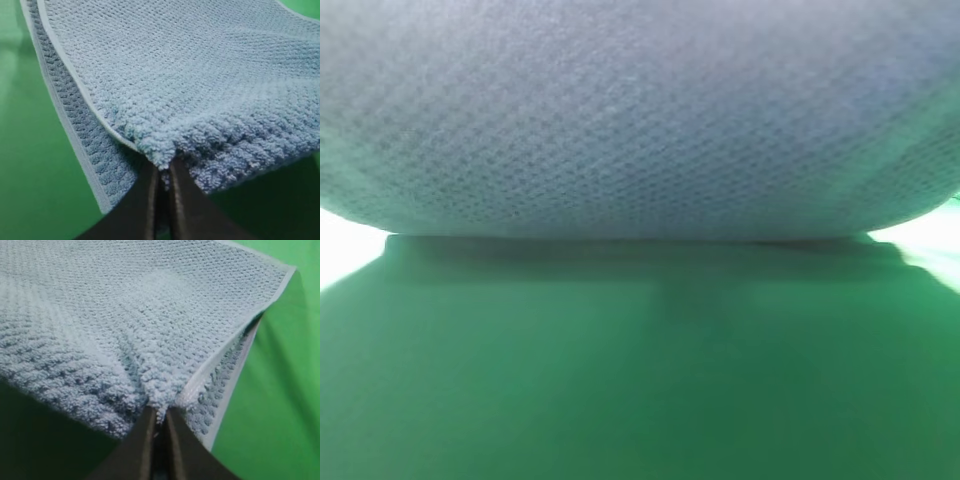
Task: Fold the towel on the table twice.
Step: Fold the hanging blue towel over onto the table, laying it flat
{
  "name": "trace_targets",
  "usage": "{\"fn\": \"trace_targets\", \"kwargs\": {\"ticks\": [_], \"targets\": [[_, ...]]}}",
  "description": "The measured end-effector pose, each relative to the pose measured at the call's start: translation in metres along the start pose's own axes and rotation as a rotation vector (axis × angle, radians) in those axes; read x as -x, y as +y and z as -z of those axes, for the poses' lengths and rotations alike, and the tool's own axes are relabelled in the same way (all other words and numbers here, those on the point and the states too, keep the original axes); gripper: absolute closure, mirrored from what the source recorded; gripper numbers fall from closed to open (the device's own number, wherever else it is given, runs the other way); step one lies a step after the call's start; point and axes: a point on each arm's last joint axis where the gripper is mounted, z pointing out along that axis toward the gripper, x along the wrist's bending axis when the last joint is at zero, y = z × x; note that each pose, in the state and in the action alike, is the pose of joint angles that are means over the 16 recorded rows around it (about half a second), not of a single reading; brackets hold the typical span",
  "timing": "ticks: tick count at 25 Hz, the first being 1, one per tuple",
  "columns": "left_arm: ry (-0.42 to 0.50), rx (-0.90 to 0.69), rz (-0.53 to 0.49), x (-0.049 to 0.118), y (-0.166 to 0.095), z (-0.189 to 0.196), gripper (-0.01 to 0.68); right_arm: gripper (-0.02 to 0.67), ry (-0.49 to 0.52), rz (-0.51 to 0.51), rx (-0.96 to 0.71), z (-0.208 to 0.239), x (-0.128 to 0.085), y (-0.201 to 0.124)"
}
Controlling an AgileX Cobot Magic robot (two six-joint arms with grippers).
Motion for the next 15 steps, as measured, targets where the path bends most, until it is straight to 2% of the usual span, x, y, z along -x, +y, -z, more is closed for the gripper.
{"fn": "trace_targets", "kwargs": {"ticks": [7,15], "targets": [[0.011,0.034,0.029,-0.003,-0.006,-0.002,0.673,0.649,-0.009,-0.004,0.048,-0.001,0.001,-0.002],[0.067,0.109,0.097,-0.017,0.008,-0.020,0.673,0.649,-0.041,-0.011,0.137,-0.026,0.006,0.011]]}}
